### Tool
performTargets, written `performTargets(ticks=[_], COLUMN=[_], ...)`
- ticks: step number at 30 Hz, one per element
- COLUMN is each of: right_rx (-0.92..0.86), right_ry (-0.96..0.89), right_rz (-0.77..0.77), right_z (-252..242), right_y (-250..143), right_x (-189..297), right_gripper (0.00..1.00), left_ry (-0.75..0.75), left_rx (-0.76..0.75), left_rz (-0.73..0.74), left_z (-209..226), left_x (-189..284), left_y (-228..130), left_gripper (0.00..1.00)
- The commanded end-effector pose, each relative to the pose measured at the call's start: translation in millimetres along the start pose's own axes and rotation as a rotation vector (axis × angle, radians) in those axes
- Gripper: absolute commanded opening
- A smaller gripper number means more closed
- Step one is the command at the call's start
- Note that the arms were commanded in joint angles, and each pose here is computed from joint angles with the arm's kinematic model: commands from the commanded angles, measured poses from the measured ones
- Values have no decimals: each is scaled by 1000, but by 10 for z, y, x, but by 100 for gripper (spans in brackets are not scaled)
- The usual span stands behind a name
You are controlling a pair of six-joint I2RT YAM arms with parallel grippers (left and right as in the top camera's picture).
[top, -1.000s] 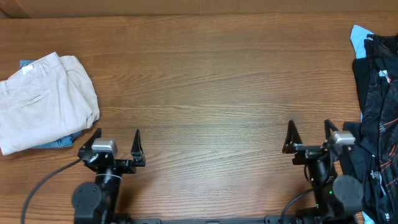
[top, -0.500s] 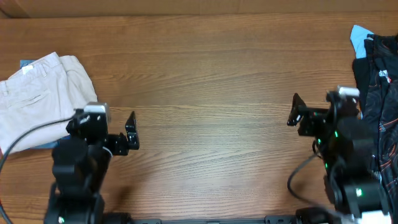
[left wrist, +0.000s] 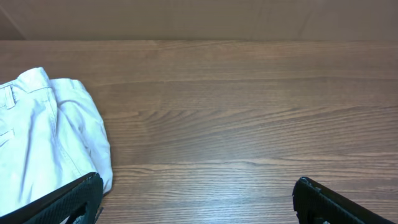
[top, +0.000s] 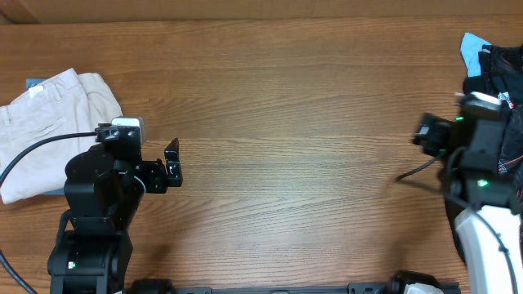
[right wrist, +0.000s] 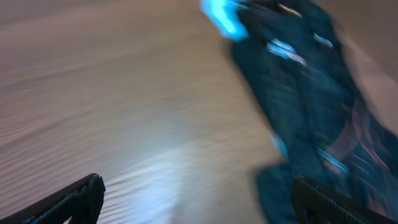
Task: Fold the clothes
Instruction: 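Reach the right gripper to the black jersey pile on the right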
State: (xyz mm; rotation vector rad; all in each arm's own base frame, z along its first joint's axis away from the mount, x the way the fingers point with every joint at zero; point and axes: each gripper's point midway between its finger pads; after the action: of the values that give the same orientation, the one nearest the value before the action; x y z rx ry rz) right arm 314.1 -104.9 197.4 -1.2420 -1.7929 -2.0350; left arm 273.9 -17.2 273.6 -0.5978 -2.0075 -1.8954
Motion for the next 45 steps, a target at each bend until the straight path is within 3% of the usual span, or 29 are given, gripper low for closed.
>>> performTargets(ticks=[1, 8, 14, 26, 31, 35, 39, 45], right_rx=[-216, -367, -407, -413, -415, -409, -403, -404], right_ry=[-210, -368, -334, -345, -347, -372, -392, -394], right_rz=[87, 263, 407, 464, 446, 442, 439, 429], right_z=[-645, -1237, -1260, -1265, -1276, -1318, -1352, -1360], right_y=[-126, -589, -960, -1181, -1145, -1143, -1142, -1121], right_x=[-230, -638, -947, -1243, -1261, -1250, -1239, -1249], right_gripper=[100, 100, 86, 76, 59, 38, 32, 4], left_ry=[-7, -7, -7, -7, -7, -7, -7, -7], left_rx=[-11, -10, -10, -10, -10, -10, -10, -11], left_rz=[-33, -33, -33, -32, -32, -32, -32, -35], left_z=[-10, -10, -10, -10, -10, -10, -10, -10], left_x=[67, 67, 67, 64, 64, 64, 64, 65], left_y=[124, 124, 124, 123, 124, 124, 124, 131], left_gripper=[100, 100, 100, 100, 100, 100, 100, 100])
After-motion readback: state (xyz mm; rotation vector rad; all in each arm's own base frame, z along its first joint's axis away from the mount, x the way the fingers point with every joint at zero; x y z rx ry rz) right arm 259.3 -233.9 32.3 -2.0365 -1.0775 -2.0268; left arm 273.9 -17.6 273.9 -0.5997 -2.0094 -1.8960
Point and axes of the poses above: each gripper's point midway between its finger pads, its own x axis back along the fingers, its own z axis along the line the jaws close on, y = z × x
